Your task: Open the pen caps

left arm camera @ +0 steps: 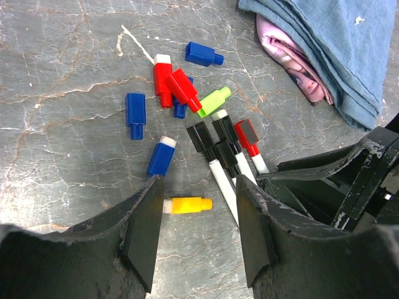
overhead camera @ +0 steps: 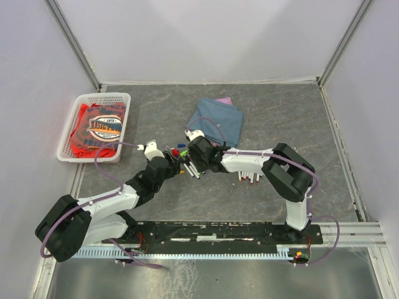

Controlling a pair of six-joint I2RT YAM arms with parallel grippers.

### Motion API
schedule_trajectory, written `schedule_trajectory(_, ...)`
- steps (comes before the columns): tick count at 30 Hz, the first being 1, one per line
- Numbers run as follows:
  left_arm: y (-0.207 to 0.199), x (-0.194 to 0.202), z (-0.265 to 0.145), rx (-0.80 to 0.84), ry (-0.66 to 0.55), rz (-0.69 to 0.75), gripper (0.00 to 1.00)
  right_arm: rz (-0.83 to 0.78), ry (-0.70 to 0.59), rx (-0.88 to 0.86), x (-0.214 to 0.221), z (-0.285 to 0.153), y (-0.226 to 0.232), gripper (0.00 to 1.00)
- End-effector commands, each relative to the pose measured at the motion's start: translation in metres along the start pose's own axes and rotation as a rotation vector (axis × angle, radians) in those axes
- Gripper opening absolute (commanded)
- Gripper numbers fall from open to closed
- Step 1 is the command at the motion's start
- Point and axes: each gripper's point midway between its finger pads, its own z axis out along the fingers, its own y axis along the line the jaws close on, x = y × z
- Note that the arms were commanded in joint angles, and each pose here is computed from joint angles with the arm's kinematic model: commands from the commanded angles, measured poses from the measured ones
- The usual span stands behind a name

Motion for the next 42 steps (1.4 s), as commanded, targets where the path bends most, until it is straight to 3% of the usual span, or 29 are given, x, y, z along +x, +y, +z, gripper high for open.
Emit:
schedule_trajectory(1,-0.013,-0.016,0.000,0.046,-0.055,-0.005,0.56,-0.026,0.022,-0.014,0.004,0.005,0.008,0.36)
schedule_trajectory(10,-0.023,-0.018,0.001,0.078,-0.045,-0.021,0.56,-0.021,0.073,0.020,0.029,0.003,0.000,0.14)
schedule_trajectory(15,-0.034,-0.018,0.000,0.115,-0.030,-0.048,0.57,-0.004,0.036,0.011,0.019,-0.008,0.000,0.01)
schedule_trajectory(25,-0.067,-0.013,0.003,0.231,0.032,-0.096,0.57,0.053,-0.090,-0.124,-0.011,-0.050,0.016,0.01)
schedule_trajectory(42,-0.090,-0.006,0.008,0.330,0.088,-0.230,0.57,0.109,-0.165,-0.304,-0.024,-0.085,0.040,0.01)
